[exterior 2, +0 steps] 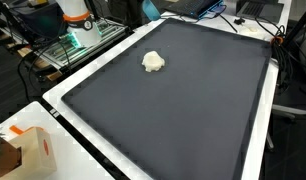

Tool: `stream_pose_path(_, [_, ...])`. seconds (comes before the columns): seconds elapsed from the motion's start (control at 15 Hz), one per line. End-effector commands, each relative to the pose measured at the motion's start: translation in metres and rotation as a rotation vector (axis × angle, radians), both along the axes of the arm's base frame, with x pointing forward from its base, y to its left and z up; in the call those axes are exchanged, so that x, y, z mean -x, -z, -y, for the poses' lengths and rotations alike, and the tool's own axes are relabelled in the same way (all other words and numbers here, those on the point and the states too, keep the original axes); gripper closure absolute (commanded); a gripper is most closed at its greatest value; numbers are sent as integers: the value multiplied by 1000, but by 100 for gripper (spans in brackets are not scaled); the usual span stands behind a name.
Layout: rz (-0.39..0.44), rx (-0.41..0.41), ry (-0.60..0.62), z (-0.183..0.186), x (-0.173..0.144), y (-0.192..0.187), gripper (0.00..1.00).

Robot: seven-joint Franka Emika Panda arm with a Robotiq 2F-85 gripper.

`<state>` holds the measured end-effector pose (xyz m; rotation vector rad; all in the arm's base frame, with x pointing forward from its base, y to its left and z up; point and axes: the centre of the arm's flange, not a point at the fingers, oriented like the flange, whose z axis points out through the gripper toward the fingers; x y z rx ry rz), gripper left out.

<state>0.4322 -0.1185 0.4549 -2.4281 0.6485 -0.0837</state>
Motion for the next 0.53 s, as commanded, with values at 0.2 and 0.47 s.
stream_pose_path(0.2, [-91, 192, 56, -32, 14, -28, 75])
stream_pose_path(0.47, [-132, 297, 87, -45, 17, -38, 75])
